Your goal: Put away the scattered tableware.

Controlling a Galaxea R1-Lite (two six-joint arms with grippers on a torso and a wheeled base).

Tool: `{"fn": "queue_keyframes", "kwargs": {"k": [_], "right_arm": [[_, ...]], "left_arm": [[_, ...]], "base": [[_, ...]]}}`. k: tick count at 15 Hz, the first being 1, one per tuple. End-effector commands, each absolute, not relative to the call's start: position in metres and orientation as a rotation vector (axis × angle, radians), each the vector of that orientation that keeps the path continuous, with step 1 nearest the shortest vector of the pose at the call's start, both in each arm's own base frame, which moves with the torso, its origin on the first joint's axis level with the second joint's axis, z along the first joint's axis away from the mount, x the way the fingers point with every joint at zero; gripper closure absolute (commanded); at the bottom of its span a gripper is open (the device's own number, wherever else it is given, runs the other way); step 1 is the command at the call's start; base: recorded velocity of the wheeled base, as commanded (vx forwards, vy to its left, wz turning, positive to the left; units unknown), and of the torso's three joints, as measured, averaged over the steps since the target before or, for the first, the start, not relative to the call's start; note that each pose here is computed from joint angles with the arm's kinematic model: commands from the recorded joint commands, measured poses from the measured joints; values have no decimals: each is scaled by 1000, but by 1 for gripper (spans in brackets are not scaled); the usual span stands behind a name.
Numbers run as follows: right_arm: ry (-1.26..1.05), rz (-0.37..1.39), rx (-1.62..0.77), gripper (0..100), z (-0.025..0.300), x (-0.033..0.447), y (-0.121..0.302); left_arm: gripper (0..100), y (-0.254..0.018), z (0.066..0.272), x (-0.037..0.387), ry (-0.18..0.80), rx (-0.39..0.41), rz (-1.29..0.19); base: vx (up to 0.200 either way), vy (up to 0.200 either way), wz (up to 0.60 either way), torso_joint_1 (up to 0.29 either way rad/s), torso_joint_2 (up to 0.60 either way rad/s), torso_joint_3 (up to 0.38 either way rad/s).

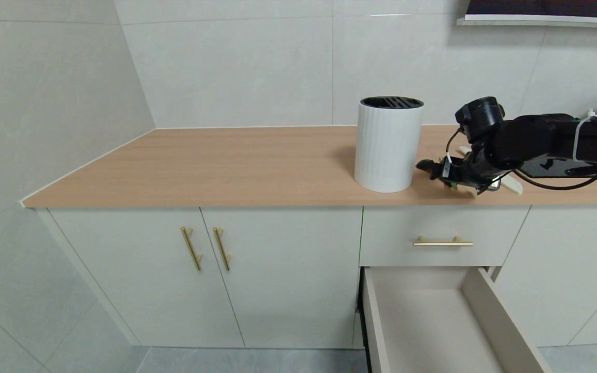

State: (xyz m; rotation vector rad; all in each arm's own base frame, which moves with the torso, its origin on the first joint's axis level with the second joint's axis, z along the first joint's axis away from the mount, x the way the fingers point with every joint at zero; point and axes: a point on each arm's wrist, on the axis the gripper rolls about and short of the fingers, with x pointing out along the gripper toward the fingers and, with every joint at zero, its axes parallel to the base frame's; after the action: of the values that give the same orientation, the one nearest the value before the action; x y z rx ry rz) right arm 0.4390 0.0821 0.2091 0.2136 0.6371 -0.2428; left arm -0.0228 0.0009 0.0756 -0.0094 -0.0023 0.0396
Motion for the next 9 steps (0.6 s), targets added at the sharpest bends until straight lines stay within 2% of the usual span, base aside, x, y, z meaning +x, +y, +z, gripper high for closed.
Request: {"fn": "queue_keyframes", "kwargs": {"k": [1, 5, 6, 9], "right_arm": [[644, -247, 212, 0, 205, 441, 81], [646, -248, 211, 0, 201, 444, 81], [644, -248, 211, 100, 201, 444, 81], [649, -247, 205, 100, 200, 444, 81]], "left_arm": [[0, 1, 76, -23, -2, -9, 40], [0, 1, 76, -23, -3, -9, 40], [0, 1, 76, -23, -3, -11, 40], [0, 1, 76, -23, -2, -11, 40]], "base": [[0, 0, 0, 0, 0, 0], [0, 0, 0, 0, 0, 0], [0, 0, 0, 0, 0, 0], [0, 0, 0, 0, 0, 0]]}}
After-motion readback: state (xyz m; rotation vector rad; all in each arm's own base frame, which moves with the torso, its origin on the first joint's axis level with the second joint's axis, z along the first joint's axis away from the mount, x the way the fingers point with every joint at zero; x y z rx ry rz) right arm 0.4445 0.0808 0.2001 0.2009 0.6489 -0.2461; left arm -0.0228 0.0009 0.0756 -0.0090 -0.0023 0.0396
